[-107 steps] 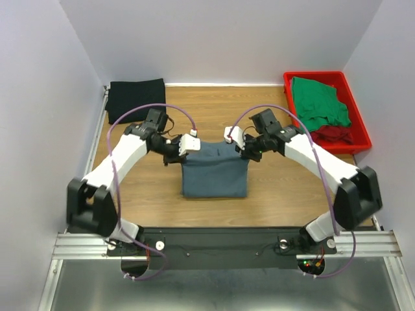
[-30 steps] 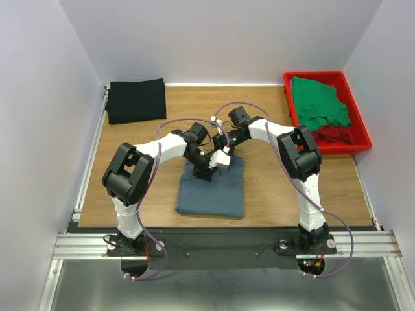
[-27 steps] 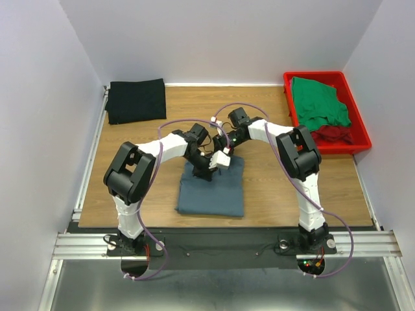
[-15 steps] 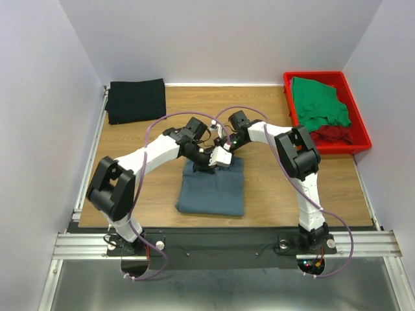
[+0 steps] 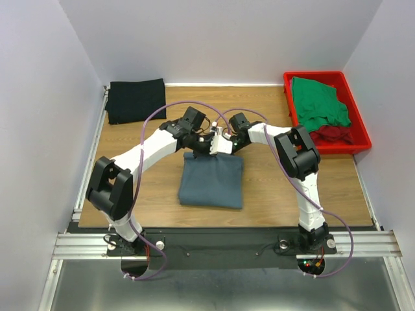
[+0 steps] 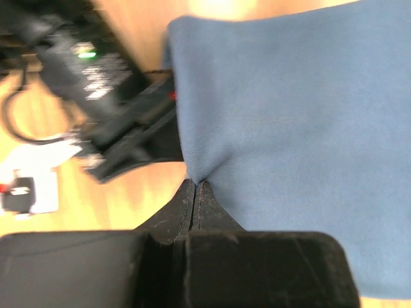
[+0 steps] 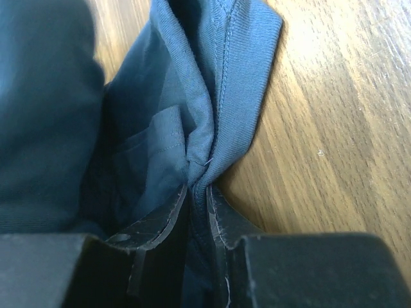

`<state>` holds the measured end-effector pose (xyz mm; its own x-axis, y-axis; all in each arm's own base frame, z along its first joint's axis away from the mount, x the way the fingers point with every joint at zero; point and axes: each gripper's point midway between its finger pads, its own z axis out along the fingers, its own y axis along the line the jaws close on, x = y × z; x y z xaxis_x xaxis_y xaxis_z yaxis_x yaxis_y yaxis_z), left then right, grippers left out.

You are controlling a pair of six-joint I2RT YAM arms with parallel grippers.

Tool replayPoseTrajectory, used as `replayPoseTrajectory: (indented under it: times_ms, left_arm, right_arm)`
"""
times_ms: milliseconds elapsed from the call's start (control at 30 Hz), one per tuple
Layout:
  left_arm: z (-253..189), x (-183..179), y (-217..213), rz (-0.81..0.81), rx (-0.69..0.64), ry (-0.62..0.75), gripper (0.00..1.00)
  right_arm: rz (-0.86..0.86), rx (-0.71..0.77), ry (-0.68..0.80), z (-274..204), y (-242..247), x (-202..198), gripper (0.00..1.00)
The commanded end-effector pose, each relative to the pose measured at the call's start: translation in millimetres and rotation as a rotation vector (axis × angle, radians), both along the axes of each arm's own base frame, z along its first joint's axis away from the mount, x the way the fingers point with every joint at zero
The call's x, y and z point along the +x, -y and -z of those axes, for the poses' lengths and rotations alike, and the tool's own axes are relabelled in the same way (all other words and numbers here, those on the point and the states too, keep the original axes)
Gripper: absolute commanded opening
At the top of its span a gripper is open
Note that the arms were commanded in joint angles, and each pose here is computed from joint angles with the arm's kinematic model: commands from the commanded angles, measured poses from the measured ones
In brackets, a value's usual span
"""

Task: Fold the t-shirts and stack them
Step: Fold the tshirt

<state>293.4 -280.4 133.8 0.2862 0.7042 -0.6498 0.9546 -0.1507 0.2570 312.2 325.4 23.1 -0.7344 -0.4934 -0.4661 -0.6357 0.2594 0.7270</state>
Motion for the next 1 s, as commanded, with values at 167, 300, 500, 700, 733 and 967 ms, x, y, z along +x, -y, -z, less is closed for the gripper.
replayPoseTrajectory:
  times_ms: [167,300,500,700,733,967]
  left_arm:
    - [-2,42,12,0.042,-0.019,0.128,0.00]
    - [18,43,8,0.044,0.010,0.128,0.00]
    - [16,43,13,0.058,-0.018,0.137,0.00]
    - [5,38,16,0.070,-0.051,0.136,0.00]
    - [3,37,17,0.074,-0.057,0.137,0.00]
    - [-7,40,25,0.108,-0.086,0.169,0.00]
  right_arm:
    - [-0.019,-0.093,-0.022,36,8,-11,0.24]
    - [0.028,-0.140,0.060,26,15,12,0.34]
    - [0.162,-0.242,0.253,-10,44,69,0.48]
    - [0.298,-0.291,0.420,-58,69,123,0.51]
    - [0.326,-0.284,0.428,-67,71,130,0.51]
    - [0.397,-0.125,0.308,-116,87,120,0.50]
